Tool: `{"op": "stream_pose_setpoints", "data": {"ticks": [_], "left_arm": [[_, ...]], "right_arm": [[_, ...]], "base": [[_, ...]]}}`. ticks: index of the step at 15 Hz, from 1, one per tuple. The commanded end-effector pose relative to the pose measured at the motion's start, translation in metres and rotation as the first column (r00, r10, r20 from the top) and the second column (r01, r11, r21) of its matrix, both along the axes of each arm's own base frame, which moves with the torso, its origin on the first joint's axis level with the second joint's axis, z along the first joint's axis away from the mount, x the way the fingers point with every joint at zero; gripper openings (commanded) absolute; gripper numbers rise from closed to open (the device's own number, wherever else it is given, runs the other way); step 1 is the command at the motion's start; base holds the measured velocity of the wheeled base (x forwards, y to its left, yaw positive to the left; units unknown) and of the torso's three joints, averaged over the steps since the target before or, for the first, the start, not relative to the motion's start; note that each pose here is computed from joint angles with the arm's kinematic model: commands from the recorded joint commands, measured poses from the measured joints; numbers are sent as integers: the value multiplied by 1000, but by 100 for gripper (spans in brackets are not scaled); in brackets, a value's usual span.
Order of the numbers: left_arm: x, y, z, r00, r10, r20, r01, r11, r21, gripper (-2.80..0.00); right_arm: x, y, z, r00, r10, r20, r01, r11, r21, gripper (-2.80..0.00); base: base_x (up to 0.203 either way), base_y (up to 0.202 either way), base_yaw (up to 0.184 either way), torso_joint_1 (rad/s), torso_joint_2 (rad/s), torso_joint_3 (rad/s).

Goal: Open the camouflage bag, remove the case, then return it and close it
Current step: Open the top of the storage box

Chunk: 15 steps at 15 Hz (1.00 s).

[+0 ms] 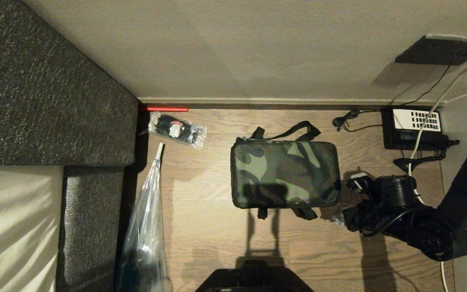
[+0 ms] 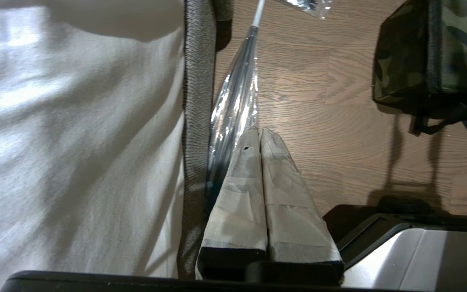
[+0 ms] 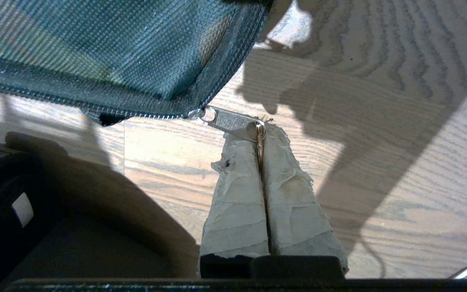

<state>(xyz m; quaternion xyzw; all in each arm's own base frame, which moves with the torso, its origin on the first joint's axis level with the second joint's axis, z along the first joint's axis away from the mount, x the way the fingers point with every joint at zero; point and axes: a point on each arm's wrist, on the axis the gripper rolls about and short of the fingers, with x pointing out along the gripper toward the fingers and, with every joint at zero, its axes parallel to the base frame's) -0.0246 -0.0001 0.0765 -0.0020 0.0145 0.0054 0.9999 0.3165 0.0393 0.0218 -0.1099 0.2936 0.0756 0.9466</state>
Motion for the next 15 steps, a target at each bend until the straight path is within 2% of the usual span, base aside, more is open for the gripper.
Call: {"op": "stream_pose_setpoints", "data": {"ticks": [1,6,8,11,15], "left_arm": [[0,0,0,1000,2,0,-2,1000,-1,-280],[0,0,0,1000,2,0,-2,1000,-1,-280],[0,0,0,1000,2,0,-2,1000,-1,-280],[0,0,0,1000,2,0,-2,1000,-1,-280],[0,0,0,1000,3,0,-3,1000,-1,-280]], "right_arm": [[7,-9,1,999,-27,20,27,1000,-6,-280],[14,-16,5,999,-28,17,28,999,-16,-280],[23,-15,15,998,-28,54,28,1000,-11,-280],[22,-14,20,999,-24,41,25,1000,-7,-280],[21,-7,37,998,40,51,-42,999,31,-280]], "base": [[0,0,0,0,0,0],[0,0,0,0,0,0],[0,0,0,0,0,0],[0,0,0,0,0,0],[0,0,0,0,0,0]]}}
